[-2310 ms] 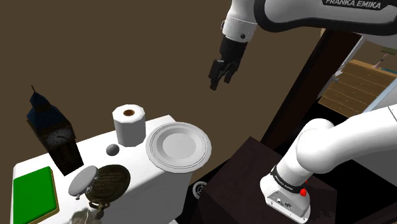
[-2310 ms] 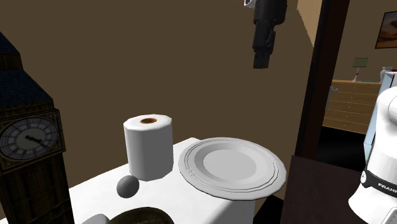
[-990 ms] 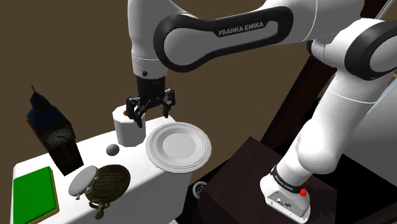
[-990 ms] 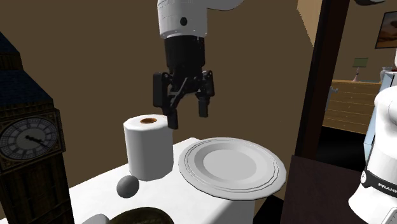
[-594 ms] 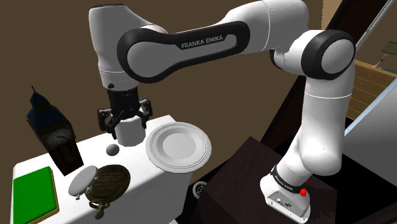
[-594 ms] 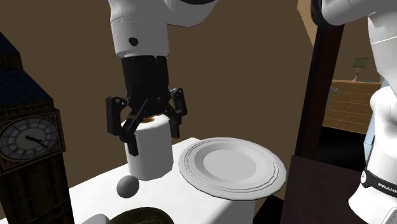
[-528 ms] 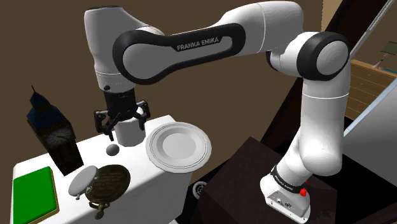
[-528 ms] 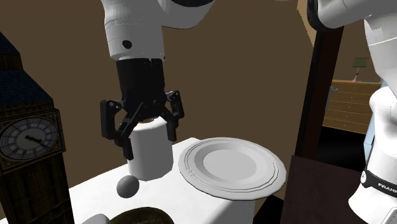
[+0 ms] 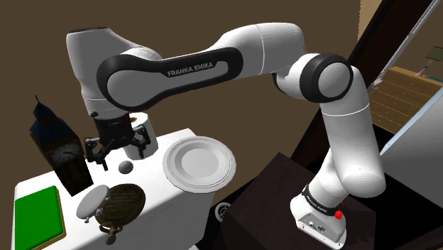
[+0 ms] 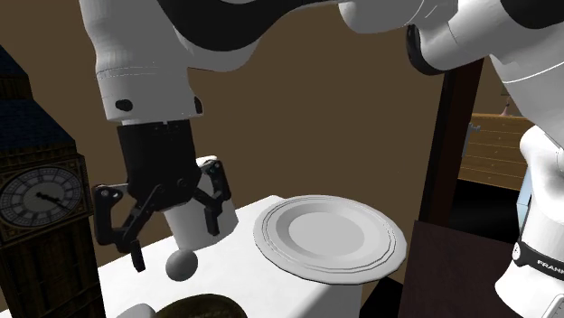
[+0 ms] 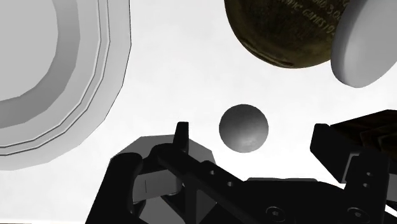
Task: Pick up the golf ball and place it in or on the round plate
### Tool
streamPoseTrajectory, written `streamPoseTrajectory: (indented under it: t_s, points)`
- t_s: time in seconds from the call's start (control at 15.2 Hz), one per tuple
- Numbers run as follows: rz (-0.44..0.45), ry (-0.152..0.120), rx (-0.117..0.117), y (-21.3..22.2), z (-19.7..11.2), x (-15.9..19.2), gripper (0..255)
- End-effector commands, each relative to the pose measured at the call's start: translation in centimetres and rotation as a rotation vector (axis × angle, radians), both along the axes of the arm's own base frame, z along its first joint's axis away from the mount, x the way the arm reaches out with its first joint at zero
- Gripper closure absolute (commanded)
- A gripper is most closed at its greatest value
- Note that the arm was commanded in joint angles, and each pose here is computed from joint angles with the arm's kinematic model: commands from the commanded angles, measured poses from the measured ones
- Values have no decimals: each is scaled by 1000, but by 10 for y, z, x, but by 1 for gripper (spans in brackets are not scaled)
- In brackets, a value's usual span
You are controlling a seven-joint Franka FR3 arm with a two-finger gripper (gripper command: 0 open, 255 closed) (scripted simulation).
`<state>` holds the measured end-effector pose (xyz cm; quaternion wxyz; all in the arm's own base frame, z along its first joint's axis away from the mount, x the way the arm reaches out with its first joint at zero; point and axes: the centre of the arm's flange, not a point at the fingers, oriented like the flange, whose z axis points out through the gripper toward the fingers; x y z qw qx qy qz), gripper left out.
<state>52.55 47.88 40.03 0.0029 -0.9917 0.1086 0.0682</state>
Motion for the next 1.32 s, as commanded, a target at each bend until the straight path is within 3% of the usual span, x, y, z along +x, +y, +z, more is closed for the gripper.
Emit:
streamPoseTrajectory:
  t_s: [0.0, 0.13, 0.66, 0.73, 1.25]
  points:
    - [-2, 1, -2, -1, -12, 0, 0]
    - [-2, 1, -2, 0, -26, -2, 0]
    - [-2, 1, -2, 0, -26, -2, 0]
    - [-2, 1, -2, 0, -26, -2, 255]
    - [-2, 1, -2, 0, -25, -2, 255]
